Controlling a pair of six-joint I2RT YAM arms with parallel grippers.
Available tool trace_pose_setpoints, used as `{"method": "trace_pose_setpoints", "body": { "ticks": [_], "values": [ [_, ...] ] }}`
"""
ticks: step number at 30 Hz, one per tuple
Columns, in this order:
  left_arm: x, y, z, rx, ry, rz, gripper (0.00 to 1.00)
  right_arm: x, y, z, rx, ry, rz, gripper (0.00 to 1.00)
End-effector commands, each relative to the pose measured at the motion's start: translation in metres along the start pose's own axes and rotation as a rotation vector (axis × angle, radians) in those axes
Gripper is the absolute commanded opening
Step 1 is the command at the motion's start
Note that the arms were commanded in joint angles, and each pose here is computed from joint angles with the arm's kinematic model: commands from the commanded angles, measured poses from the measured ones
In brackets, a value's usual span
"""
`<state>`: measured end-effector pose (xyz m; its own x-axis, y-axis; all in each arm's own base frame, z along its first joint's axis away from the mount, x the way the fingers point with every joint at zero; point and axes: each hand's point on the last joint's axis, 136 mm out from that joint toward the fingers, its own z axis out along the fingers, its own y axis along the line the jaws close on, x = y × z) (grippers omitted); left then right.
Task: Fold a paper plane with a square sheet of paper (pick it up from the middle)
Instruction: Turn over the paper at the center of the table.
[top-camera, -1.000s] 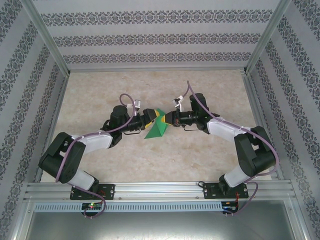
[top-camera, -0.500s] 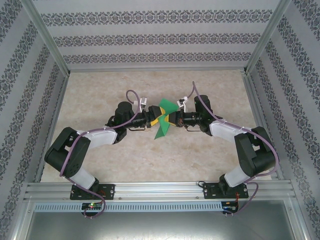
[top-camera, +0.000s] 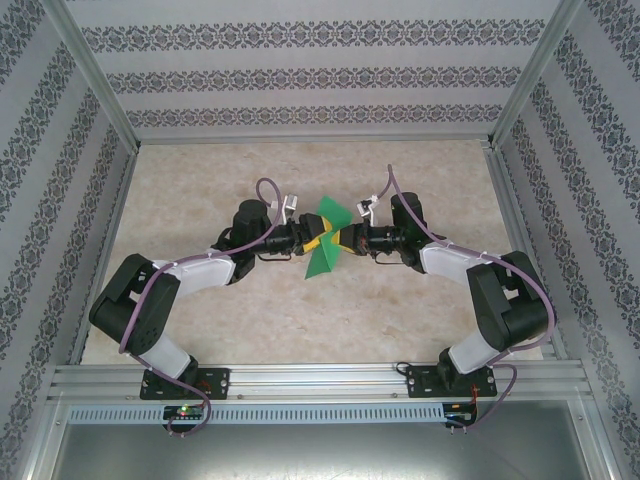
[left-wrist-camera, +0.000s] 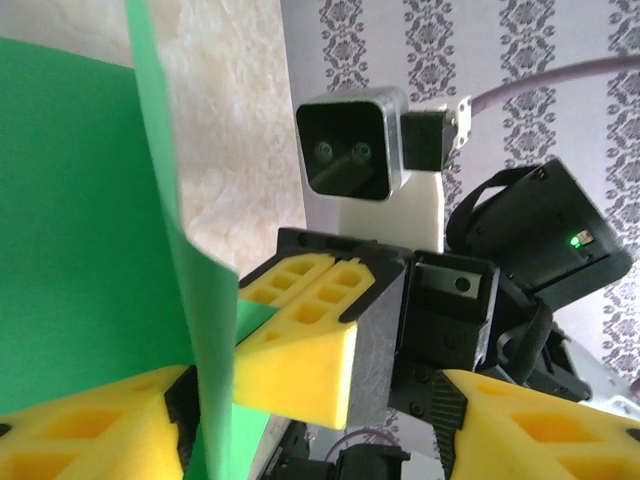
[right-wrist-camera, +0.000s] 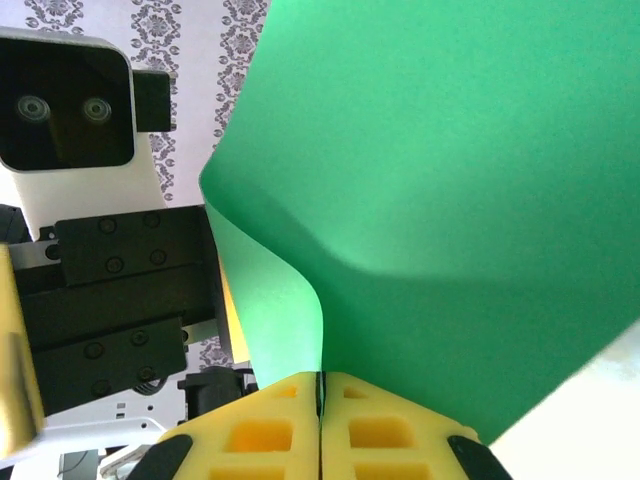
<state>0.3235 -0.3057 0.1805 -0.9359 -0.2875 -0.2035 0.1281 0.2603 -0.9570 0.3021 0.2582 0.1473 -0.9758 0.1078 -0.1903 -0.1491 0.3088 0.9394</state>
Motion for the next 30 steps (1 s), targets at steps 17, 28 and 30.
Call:
{"method": "trace_pose_setpoints", "body": {
  "ticks": [17, 28, 30],
  "values": [
    [0.018, 0.024, 0.004, -0.128, 0.098, 0.041, 0.28, -0.001, 0.005, -0.005, -0.024, -0.002, -0.019, 0.09],
    [0.014, 0.025, 0.006, -0.124, 0.088, 0.022, 0.15, -0.003, 0.007, -0.013, 0.011, -0.016, -0.031, 0.25],
    [0.013, 0.023, 0.007, -0.123, 0.082, 0.026, 0.14, -0.003, 0.004, -0.020, 0.044, -0.027, -0.040, 0.31]
  ]
}}
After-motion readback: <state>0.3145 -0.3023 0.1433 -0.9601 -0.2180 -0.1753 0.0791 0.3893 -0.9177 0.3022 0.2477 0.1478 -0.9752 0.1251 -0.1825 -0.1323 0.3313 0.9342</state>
